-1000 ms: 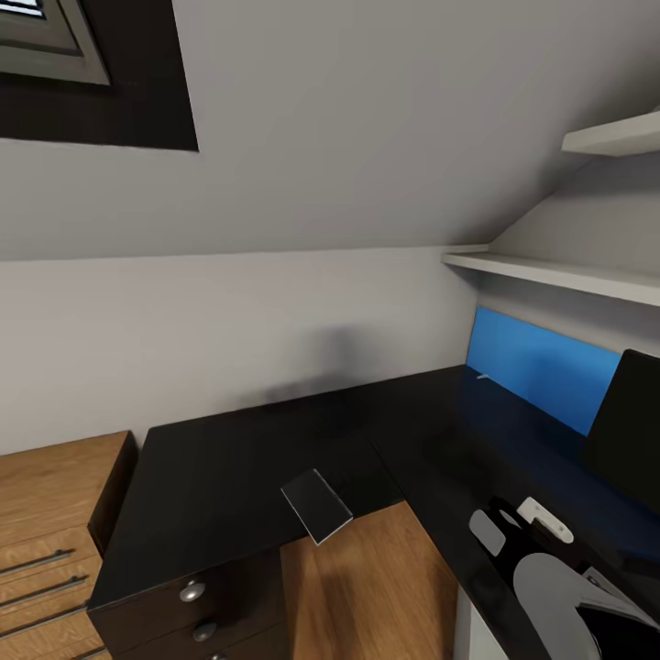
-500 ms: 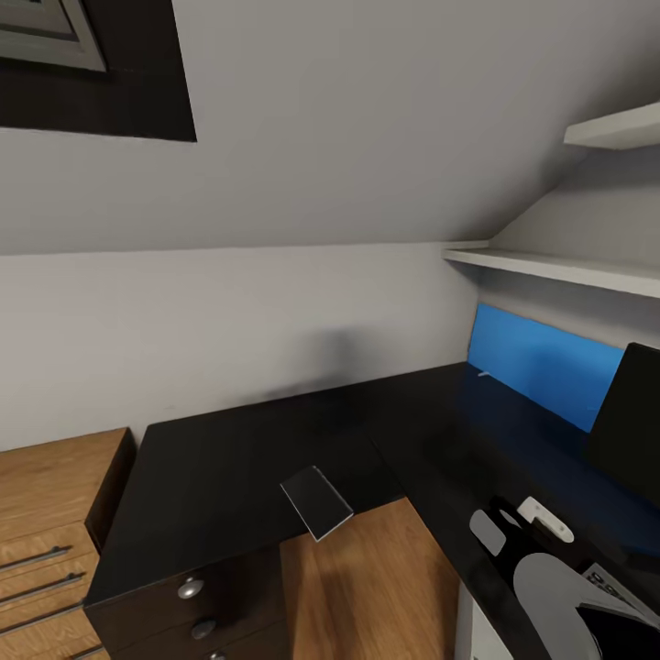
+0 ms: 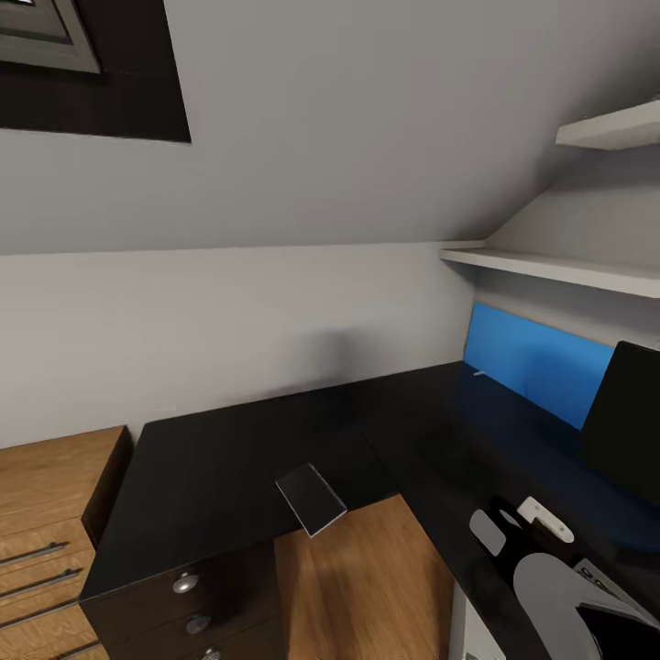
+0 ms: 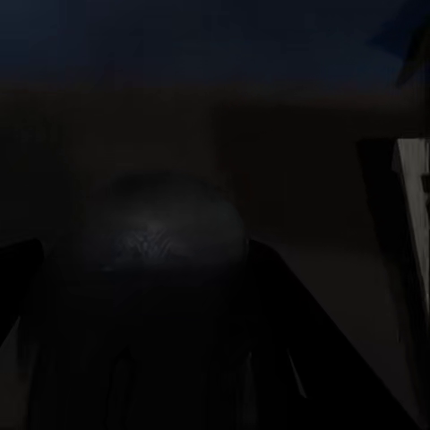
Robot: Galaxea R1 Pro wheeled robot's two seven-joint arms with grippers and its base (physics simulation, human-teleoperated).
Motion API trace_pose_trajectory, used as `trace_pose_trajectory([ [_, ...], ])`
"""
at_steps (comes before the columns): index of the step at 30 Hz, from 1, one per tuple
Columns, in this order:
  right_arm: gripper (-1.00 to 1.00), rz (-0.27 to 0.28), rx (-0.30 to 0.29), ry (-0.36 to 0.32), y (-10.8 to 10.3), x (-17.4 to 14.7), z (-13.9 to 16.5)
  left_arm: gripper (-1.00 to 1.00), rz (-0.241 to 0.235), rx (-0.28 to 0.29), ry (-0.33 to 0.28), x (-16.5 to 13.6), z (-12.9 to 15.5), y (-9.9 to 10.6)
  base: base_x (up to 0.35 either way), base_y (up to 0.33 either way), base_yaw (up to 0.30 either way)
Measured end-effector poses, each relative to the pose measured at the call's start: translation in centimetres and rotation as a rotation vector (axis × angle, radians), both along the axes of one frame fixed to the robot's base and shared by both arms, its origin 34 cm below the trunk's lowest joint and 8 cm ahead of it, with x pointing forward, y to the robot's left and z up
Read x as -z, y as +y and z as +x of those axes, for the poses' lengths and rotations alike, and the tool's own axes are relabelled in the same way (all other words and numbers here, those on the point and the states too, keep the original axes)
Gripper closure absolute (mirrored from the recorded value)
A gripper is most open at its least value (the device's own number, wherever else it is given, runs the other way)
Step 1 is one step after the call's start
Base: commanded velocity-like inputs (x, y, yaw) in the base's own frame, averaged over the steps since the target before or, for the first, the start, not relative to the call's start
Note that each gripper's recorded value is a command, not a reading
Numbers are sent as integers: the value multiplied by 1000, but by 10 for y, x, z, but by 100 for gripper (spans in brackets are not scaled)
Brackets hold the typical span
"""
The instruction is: In the bedroom, organize the workspace by keeping the computer under the desk, ensuring the monitor is on the desk, placing the keyboard on the desk next to the monitor, placing the mouse on the desk next to the keyboard, moving the folder from the swivel chair onto the desk next to the mouse, stacking the notebook on top of the folder with the pen on top of the notebook, and positioning the swivel chair next to the desk.
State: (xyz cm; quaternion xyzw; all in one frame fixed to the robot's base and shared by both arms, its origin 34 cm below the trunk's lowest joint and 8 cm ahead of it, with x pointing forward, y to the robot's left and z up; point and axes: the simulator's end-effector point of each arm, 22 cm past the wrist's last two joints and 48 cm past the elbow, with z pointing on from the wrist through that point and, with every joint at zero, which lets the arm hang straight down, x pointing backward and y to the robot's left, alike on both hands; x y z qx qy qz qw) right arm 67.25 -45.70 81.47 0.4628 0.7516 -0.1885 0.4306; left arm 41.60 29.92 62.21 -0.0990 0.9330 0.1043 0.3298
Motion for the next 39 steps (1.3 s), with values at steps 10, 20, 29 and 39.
trace_pose_trajectory([
  [10, 100, 0, 0, 1, 0, 0, 0, -100, 1, -2, 1, 0, 0, 0, -111, -88, 0],
  [20, 100, 1, -5, 1, 2, 1, 0, -100, 1, -2, 1, 0, 0, 1, -29, -21, 0],
  [29, 100, 11, -54, -26, 8, 0, 10, -100, 1, -2, 1, 0, 0, 1, -1, -1, 0],
  [39, 100, 20, -79, -33, 10, 0, 14, -100, 1, -2, 1, 0, 0, 1, 0, 0, 0],
])
